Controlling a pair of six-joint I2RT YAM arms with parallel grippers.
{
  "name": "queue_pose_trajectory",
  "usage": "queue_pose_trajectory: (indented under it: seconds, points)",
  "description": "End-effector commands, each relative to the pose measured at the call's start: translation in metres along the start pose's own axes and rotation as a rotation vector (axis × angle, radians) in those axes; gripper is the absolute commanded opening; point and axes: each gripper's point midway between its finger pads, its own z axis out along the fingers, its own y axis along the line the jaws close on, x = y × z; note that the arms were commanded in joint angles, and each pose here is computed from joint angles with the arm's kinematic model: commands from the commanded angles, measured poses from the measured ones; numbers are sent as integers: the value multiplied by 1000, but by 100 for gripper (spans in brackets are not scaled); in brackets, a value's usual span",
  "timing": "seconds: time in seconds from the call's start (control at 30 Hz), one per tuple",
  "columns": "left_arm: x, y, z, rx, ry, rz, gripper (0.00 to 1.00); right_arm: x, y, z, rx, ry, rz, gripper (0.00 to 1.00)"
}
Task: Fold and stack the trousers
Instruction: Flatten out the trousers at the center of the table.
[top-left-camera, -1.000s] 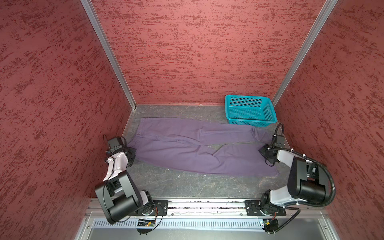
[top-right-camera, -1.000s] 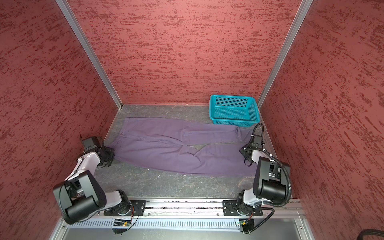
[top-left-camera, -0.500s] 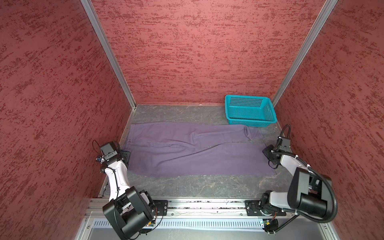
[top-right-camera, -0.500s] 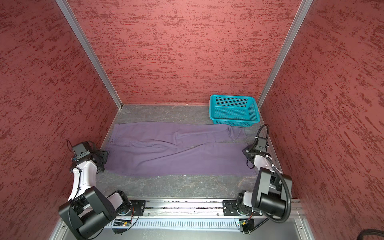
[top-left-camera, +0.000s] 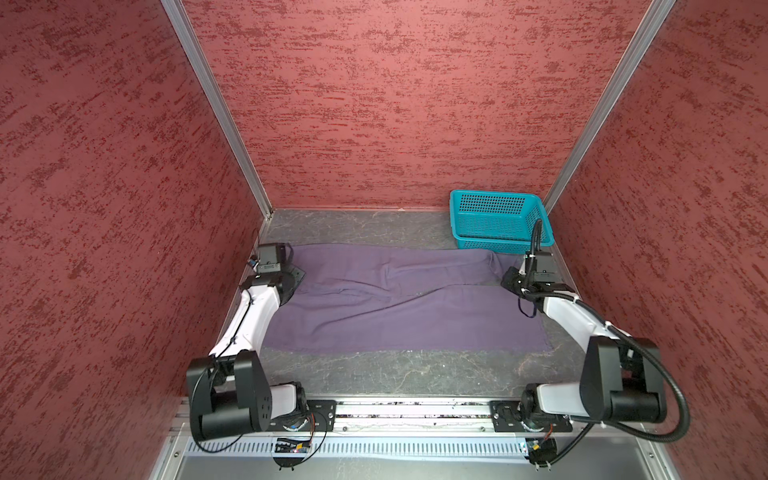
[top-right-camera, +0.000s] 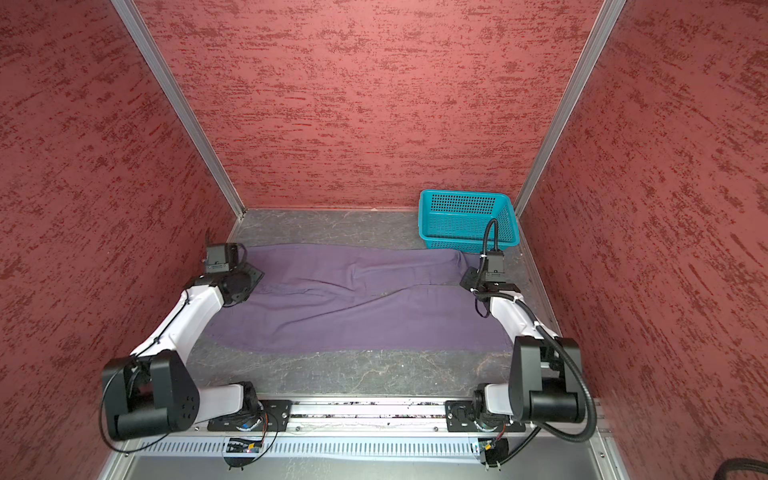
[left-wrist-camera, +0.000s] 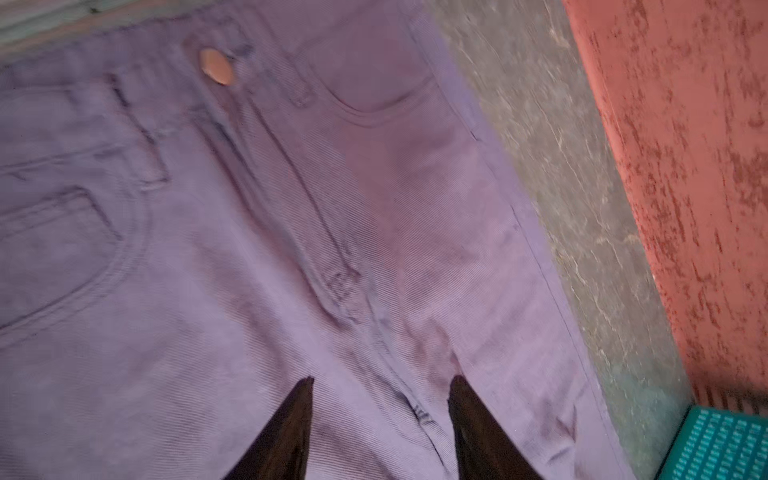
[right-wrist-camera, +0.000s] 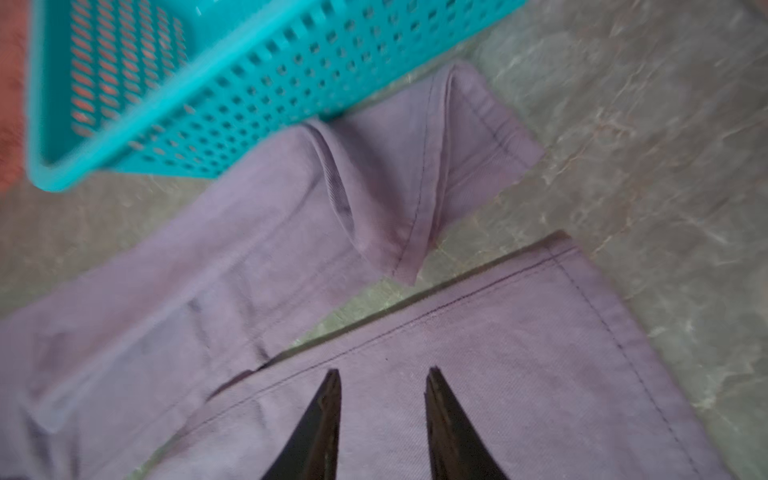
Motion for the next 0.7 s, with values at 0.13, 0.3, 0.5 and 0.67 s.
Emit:
queue_pose_trajectory:
  seconds: [0.13,0.3,0.5,0.67]
  points:
    - [10,-45,25,27,38,88,34,5,-6,13,36,13,-17,11]
    - [31,-78,41,82,98,173,16,15,-21,22,107,58,-32,6]
    - [32,-89,54,67,98,224,15,15,-16,24,91,73,3,5]
    - [30,-91,72,67,138,208,21,6,-34,15,158,32,15,9]
